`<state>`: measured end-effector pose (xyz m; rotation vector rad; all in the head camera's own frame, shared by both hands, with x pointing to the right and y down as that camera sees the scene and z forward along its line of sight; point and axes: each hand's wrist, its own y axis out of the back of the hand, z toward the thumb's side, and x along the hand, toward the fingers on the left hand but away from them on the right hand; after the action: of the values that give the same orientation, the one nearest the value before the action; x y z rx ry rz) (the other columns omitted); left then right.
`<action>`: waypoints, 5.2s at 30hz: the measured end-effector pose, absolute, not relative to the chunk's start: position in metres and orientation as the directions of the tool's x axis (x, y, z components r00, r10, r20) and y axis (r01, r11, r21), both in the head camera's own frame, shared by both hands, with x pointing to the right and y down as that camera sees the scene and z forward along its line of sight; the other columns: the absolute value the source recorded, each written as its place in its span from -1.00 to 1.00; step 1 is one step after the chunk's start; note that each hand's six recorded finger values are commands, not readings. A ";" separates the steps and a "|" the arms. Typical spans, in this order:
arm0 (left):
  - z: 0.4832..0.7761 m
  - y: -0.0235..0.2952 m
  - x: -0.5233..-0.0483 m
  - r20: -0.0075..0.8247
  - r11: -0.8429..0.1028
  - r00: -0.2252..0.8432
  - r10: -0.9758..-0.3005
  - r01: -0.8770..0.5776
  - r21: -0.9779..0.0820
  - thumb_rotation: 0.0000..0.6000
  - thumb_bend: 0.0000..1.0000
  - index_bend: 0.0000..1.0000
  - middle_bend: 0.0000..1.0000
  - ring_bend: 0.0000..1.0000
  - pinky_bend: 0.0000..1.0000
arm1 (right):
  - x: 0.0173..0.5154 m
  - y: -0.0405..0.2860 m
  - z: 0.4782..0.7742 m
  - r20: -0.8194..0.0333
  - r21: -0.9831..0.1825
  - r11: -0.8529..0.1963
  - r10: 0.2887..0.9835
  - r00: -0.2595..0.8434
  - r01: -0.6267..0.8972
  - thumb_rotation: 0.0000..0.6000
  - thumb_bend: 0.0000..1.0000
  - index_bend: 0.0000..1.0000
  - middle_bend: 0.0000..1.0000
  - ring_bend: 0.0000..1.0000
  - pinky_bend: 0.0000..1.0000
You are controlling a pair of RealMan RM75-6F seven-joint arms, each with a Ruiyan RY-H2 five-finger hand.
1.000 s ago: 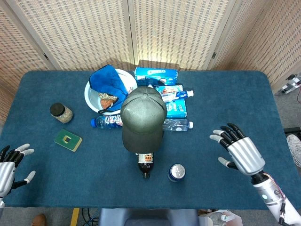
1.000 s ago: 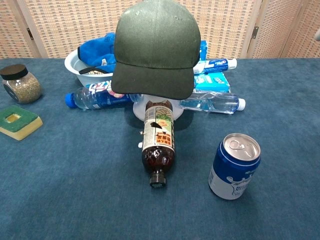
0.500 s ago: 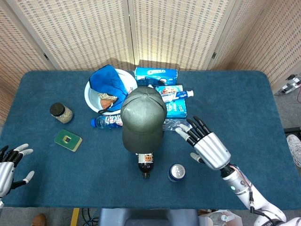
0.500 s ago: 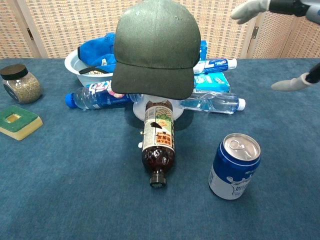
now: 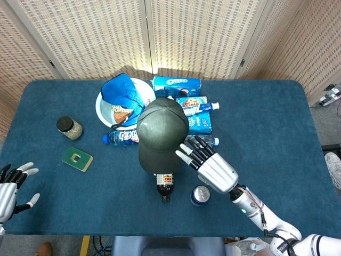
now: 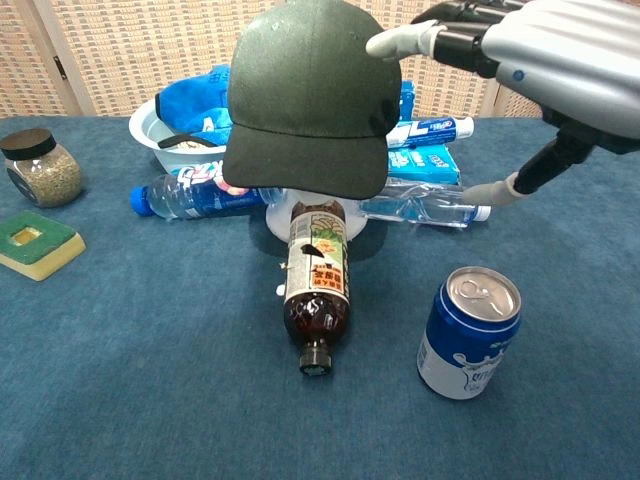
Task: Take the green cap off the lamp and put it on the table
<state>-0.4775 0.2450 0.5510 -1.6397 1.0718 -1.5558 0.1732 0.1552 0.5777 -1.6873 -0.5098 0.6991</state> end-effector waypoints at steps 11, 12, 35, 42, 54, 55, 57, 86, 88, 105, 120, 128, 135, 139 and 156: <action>0.550 0.243 -0.477 0.480 -0.473 -0.031 -0.877 -0.128 -0.872 1.00 -0.54 -0.48 -0.66 -0.68 -1.00 | 0.144 0.157 0.599 -0.163 -0.979 -0.201 0.625 0.764 -0.044 1.00 -1.00 -0.88 -0.82 -1.00 -1.00; 0.550 0.243 -0.478 0.480 -0.473 -0.032 -0.877 -0.127 -0.872 1.00 -0.54 -0.48 -0.66 -0.68 -1.00 | 0.141 0.158 0.601 -0.160 -0.979 -0.197 0.622 0.767 -0.044 1.00 -1.00 -0.88 -0.82 -1.00 -1.00; 0.553 0.243 -0.478 0.503 -0.496 -0.023 -0.864 -0.135 -0.858 1.00 -0.54 -0.48 -0.66 -0.68 -1.00 | 0.099 0.153 0.626 -0.089 -0.981 -0.190 0.630 0.771 0.042 1.00 -1.00 -0.88 -0.83 -1.00 -1.00; 0.553 0.242 -0.479 0.501 -0.493 -0.025 -0.865 -0.137 -0.859 1.00 -0.54 -0.48 -0.66 -0.67 -1.00 | 0.092 0.149 0.624 -0.033 -0.987 -0.141 0.629 0.776 0.072 1.00 -0.99 -0.88 -0.82 -1.00 -1.00; 0.556 0.242 -0.481 0.504 -0.496 -0.027 -0.863 -0.139 -0.857 1.00 -0.54 -0.48 -0.66 -0.67 -1.00 | 0.088 0.144 0.615 0.054 -0.983 -0.104 0.624 0.780 0.151 1.00 -0.68 -0.75 -0.73 -1.00 -1.00; 0.556 0.243 -0.481 0.505 -0.497 -0.027 -0.863 -0.139 -0.857 1.00 -0.54 -0.48 -0.66 -0.67 -1.00 | 0.088 0.143 0.615 0.061 -0.982 -0.100 0.624 0.779 0.157 1.00 -0.66 -0.73 -0.72 -1.00 -1.00; 0.556 0.242 -0.481 0.505 -0.497 -0.028 -0.863 -0.139 -0.857 1.00 -0.54 -0.48 -0.66 -0.67 -1.00 | 0.087 0.140 0.612 0.076 -0.981 -0.093 0.624 0.778 0.170 1.00 -0.57 -0.67 -0.70 -1.00 -1.00; 0.558 0.241 -0.481 0.509 -0.501 -0.031 -0.860 -0.133 -0.855 1.00 -0.54 -0.48 -0.67 -0.67 -1.00 | 0.081 0.105 0.598 0.155 -0.966 -0.052 0.668 0.728 0.253 1.00 0.10 0.47 -0.24 -0.74 -1.00; 0.558 0.240 -0.481 0.510 -0.502 -0.030 -0.860 -0.133 -0.855 1.00 -0.54 -0.48 -0.66 -0.67 -1.00 | 0.081 0.103 0.597 0.165 -0.964 -0.046 0.673 0.721 0.263 1.00 0.11 0.54 -0.20 -0.71 -1.00; 0.561 0.240 -0.483 0.514 -0.506 -0.032 -0.857 -0.135 -0.852 1.00 -0.54 -0.48 -0.66 -0.67 -1.00 | 0.073 0.063 0.574 0.273 -0.940 0.057 0.719 0.639 0.337 1.00 0.14 0.86 -0.01 -0.55 -1.00; 0.564 0.242 -0.483 0.525 -0.517 -0.036 -0.850 -0.133 -0.846 1.00 -0.54 -0.48 -0.66 -0.67 -1.00 | 0.077 0.008 0.560 0.309 -0.941 0.166 0.776 0.550 0.294 1.00 0.14 0.86 0.00 -0.55 -1.00; 0.565 0.244 -0.483 0.531 -0.521 -0.032 -0.847 -0.148 -0.840 1.00 -0.54 -0.48 -0.66 -0.67 -1.00 | 0.072 -0.020 0.549 0.339 -0.937 0.234 0.787 0.516 0.259 1.00 0.14 0.86 0.00 -0.55 -1.00; 0.564 0.246 -0.488 0.530 -0.520 -0.046 -0.846 -0.144 -0.842 1.00 -0.54 -0.48 -0.66 -0.67 -1.00 | 0.075 -0.043 0.539 0.375 -0.927 0.317 0.790 0.485 0.202 1.00 0.14 0.86 0.00 -0.55 -1.00; 0.563 0.246 -0.489 0.529 -0.518 -0.048 -0.847 -0.143 -0.843 1.00 -0.54 -0.48 -0.66 -0.67 -1.00 | 0.087 -0.056 0.531 0.395 -0.918 0.360 0.795 0.460 0.166 1.00 0.14 0.86 0.00 -0.55 -1.00; 0.563 0.245 -0.490 0.526 -0.515 -0.039 -0.850 -0.148 -0.844 1.00 -0.54 -0.48 -0.66 -0.67 -1.00 | 0.199 -0.049 0.543 0.347 -0.935 0.347 0.864 0.364 0.067 1.00 0.14 0.86 0.00 -0.55 -1.00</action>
<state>-0.4899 0.2449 0.5632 -1.6763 1.0573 -1.6041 0.1988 -0.0494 0.5434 -1.0988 -1.0791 0.6744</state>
